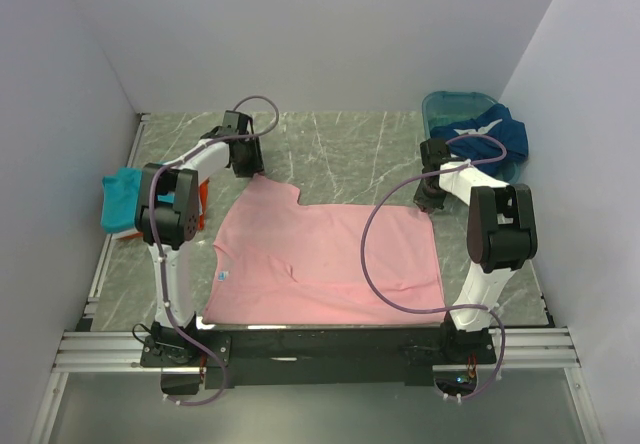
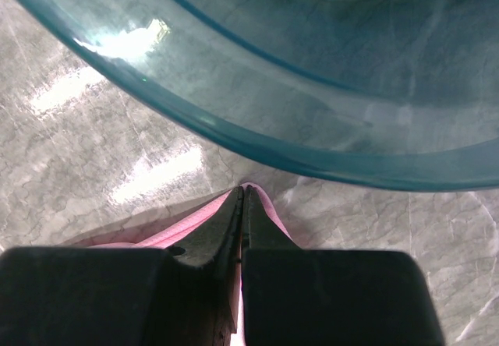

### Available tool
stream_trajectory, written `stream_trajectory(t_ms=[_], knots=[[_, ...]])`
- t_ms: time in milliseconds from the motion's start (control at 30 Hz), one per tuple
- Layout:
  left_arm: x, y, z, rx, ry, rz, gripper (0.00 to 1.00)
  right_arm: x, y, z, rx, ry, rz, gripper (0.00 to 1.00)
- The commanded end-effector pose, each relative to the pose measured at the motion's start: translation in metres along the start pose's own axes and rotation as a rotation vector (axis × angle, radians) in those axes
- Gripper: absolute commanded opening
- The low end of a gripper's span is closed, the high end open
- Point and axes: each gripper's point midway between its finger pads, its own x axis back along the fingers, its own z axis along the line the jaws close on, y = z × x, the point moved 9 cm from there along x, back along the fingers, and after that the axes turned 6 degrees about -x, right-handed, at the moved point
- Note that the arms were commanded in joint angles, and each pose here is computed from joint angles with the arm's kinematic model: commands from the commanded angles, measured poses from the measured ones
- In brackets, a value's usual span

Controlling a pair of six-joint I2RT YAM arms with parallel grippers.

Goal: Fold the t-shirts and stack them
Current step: Fold the tshirt

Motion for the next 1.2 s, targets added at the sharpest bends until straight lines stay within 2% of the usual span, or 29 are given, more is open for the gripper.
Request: stream_trajectory(t_ms=[0, 367, 567, 800, 933, 1067, 1167], knots=[[-0.002, 0.011, 0.001, -0.030, -0.007, -0.029, 0.42, 0.004, 0.004, 0.000, -0.011, 0.002, 0.004, 0.00], [-0.024, 0.007, 0.004, -0.067, -0.012, -0.004, 0.39, 0.002, 0.002, 0.001, -0.004, 0.008, 0.022, 0.00], [-0.024, 0.007, 0.004, -0.091, -0.024, 0.005, 0.33, 0.001, 0.001, 0.001, 0.002, 0.009, 0.027, 0.00], [-0.019, 0.000, 0.003, -0.085, -0.049, 0.024, 0.31, 0.000, 0.001, 0.001, 0.003, 0.003, 0.032, 0.00], [-0.021, -0.007, 0.002, -0.082, -0.070, 0.039, 0.20, 0.000, 0.001, 0.002, 0.001, 0.006, 0.033, 0.00], [-0.023, -0.012, 0.001, -0.072, -0.097, 0.059, 0.00, 0.001, 0.002, 0.001, 0.004, 0.007, 0.032, 0.00], [-0.022, -0.010, -0.001, -0.069, -0.112, 0.046, 0.00, 0.004, 0.005, 0.003, 0.003, 0.011, 0.026, 0.00]])
